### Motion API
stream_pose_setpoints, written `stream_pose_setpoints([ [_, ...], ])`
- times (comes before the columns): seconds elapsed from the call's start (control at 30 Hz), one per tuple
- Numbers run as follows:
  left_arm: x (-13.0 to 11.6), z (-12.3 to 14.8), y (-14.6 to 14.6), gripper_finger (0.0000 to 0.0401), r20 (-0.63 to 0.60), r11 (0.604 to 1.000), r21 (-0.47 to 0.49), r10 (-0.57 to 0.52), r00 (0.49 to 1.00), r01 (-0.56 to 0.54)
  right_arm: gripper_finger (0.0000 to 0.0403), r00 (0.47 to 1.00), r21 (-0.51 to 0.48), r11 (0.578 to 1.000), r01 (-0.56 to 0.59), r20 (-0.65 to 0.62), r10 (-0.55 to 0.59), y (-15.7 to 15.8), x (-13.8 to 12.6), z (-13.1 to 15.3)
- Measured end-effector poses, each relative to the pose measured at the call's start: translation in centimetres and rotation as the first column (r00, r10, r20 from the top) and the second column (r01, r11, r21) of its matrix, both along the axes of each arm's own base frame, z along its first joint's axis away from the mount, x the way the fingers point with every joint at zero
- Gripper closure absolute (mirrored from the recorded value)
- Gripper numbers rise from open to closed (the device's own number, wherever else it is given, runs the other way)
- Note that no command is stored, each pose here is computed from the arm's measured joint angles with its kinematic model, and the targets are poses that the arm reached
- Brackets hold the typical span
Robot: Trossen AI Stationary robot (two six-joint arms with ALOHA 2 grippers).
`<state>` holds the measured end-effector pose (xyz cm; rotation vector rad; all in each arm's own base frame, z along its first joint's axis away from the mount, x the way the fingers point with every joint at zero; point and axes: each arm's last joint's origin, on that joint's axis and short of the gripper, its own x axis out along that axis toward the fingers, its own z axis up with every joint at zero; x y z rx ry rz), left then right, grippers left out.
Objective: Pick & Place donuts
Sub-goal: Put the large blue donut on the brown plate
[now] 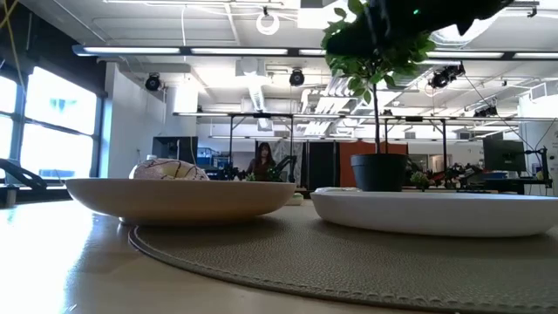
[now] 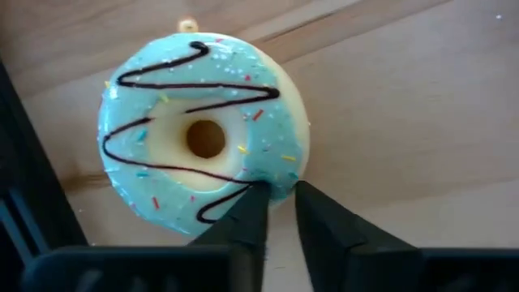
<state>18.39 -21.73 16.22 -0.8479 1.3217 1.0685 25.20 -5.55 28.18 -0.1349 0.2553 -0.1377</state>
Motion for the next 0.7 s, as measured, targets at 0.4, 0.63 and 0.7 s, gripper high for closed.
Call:
stream_pose_setpoints([
  [0.4,2.6,5.7,-0.7,0.0398,0.270,0.984,0.180,-0.042,0.962,-0.008,0.0258,0.961,-0.005,1.000,-0.029,-0.276,0.027,-1.0,4.3,-1.8],
  [0.63,6.2,8.9,1.0,0.0400,0.347,0.951,0.289,-0.210,0.914,0.109,0.0258,0.956,-0.024,0.999,-0.041,-0.292,0.032,-1.1,4.6,-2.1],
  [0.7,7.6,8.9,2.1,0.0400,0.327,0.941,0.295,-0.264,0.908,0.167,0.0258,0.956,-0.024,0.999,-0.041,-0.292,0.032,-1.1,4.6,-2.1],
])
